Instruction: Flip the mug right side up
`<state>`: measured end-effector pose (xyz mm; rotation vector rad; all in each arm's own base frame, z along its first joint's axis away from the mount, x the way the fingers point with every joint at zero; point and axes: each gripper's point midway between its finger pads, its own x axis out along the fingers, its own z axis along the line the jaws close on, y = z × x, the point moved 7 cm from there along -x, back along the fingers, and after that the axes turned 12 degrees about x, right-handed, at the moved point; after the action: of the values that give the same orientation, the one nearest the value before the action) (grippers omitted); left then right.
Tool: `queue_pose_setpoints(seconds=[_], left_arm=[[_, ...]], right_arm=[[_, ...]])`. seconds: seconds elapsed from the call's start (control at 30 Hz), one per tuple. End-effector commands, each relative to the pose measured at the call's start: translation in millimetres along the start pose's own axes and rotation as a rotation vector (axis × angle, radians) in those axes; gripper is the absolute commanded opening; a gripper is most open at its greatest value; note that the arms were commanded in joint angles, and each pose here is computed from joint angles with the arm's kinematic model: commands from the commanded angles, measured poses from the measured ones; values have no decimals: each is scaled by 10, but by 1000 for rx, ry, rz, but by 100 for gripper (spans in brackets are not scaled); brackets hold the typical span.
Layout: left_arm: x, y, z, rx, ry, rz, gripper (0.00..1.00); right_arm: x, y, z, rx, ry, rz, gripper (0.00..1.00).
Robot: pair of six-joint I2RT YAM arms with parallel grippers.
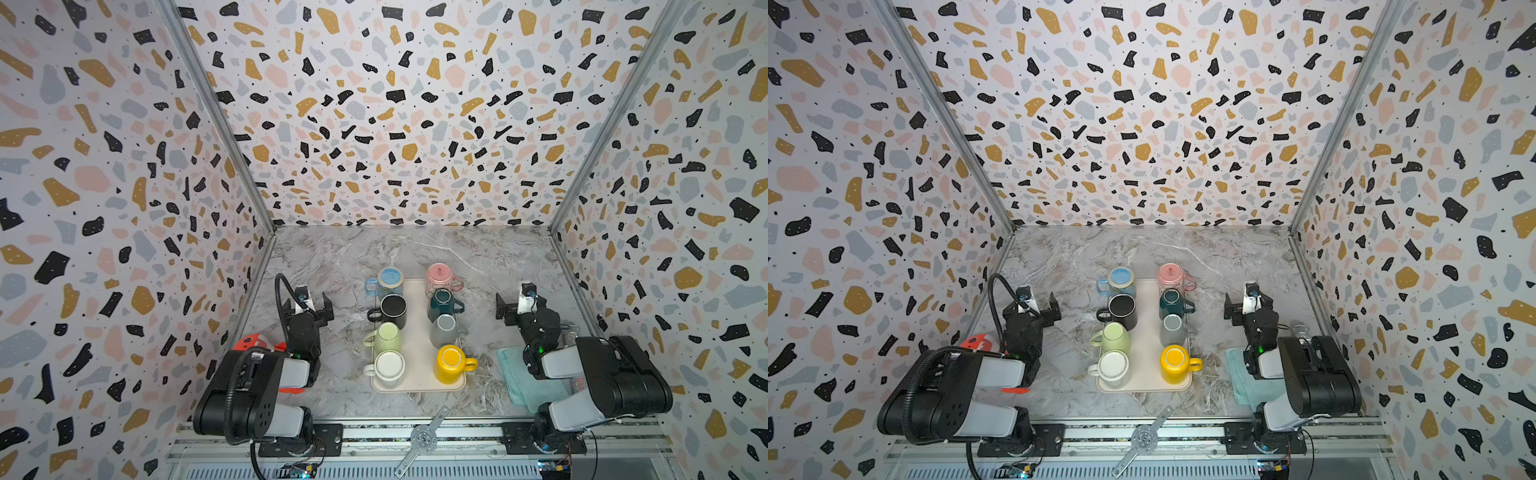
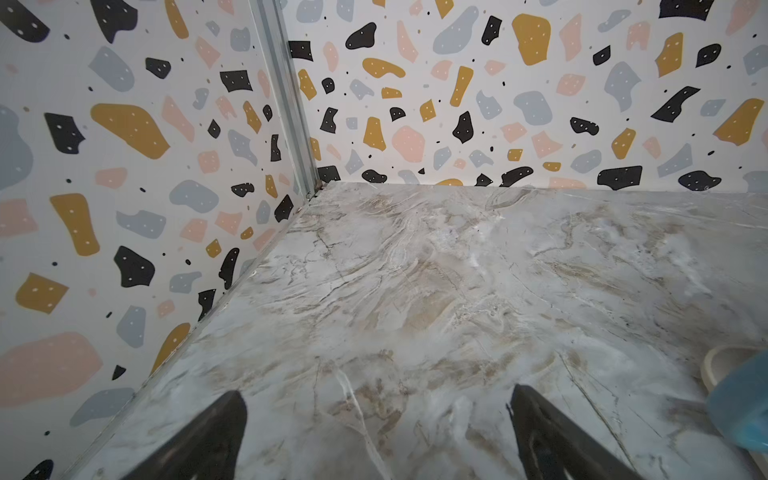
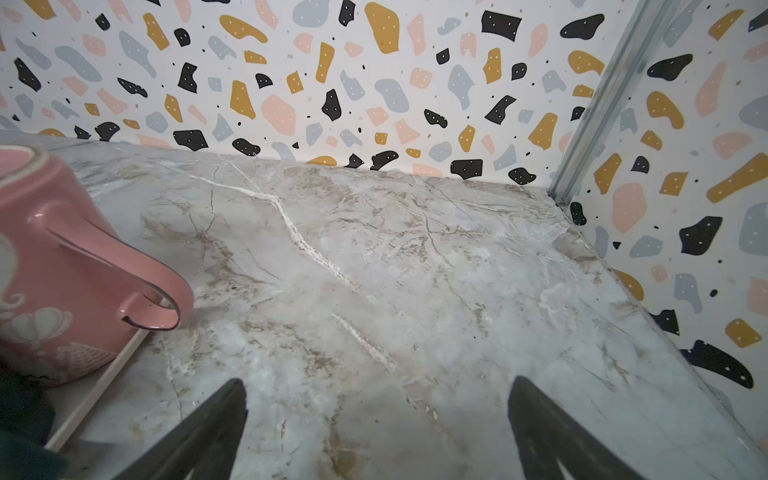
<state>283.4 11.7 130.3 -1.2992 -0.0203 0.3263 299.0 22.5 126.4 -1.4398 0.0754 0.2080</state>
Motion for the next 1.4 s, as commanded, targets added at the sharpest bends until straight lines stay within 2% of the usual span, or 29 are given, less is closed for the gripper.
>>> queue_pose_setpoints(seconds=[0.0,1.23,1.3,1.37], left_arm=[[16,-108,50,-26,-29,-47,100],[21,-111,45,-25,-25,-46,100],[12,-114,48,-24,-26,-51,94],[25,-167,46,-23,-19,-60,94]], right_arm=[[5,-64,9,-2,-8,-28,99],[-3,-66,9,-2,-9,-30,99],[10,-90,15,-4,-12,-31,100],[70,-170,26,-6,-10,-1,99]])
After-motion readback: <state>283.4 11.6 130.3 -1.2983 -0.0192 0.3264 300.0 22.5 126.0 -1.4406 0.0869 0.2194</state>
